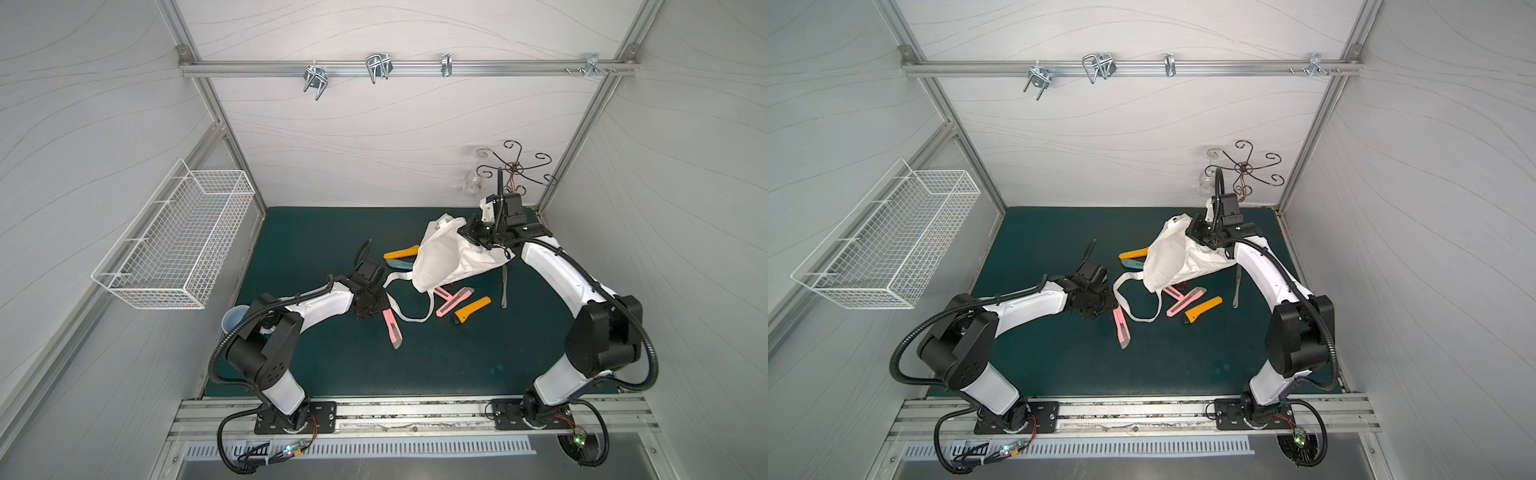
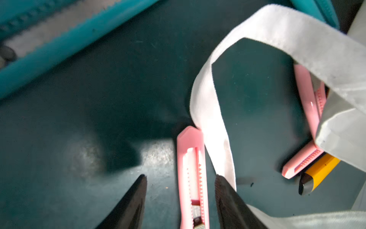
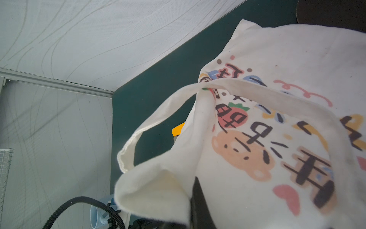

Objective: Place the art knife into the pouch
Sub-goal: Pick up the utility knife at the center of the board.

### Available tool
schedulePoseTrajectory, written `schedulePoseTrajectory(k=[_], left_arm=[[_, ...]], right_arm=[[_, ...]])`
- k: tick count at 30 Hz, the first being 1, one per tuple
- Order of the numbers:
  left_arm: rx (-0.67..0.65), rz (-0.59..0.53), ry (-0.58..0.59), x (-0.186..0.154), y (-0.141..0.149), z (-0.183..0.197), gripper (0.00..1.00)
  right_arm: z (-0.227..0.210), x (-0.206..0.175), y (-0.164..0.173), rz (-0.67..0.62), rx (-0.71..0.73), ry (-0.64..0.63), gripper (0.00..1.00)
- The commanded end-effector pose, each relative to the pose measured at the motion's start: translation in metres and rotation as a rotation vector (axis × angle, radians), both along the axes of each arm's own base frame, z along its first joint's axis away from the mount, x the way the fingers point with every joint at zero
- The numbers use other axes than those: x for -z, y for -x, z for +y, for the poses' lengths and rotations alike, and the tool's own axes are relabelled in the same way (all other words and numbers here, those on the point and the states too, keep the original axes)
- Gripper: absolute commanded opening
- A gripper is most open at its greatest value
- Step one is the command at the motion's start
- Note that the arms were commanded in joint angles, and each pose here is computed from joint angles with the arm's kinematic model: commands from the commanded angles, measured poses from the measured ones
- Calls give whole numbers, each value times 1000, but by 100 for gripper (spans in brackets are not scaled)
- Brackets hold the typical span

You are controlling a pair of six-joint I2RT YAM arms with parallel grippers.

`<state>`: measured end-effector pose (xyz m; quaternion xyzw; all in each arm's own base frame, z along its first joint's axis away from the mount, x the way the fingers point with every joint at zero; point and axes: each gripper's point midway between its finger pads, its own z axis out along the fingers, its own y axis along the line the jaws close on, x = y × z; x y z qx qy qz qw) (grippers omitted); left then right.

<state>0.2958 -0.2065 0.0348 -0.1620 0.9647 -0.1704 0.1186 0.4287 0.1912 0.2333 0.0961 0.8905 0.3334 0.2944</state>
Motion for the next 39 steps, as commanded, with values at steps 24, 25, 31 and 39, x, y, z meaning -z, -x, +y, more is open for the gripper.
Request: schedulePoseTrajectory(k=[24, 25, 31, 39], left_arm=[[-206, 96, 3, 10, 19, -10, 46], [-212, 101, 7, 11, 19, -11, 46], [-282, 154, 27, 12, 21, -18, 44], [-332, 254, 0, 8, 31, -20, 29]], right_arm=[[6, -11, 12, -85, -26, 84, 0], [6, -10, 12, -86, -25, 93, 0], [5, -8, 18, -97, -29, 130, 0], [0, -11, 22, -114, -22, 160, 0]])
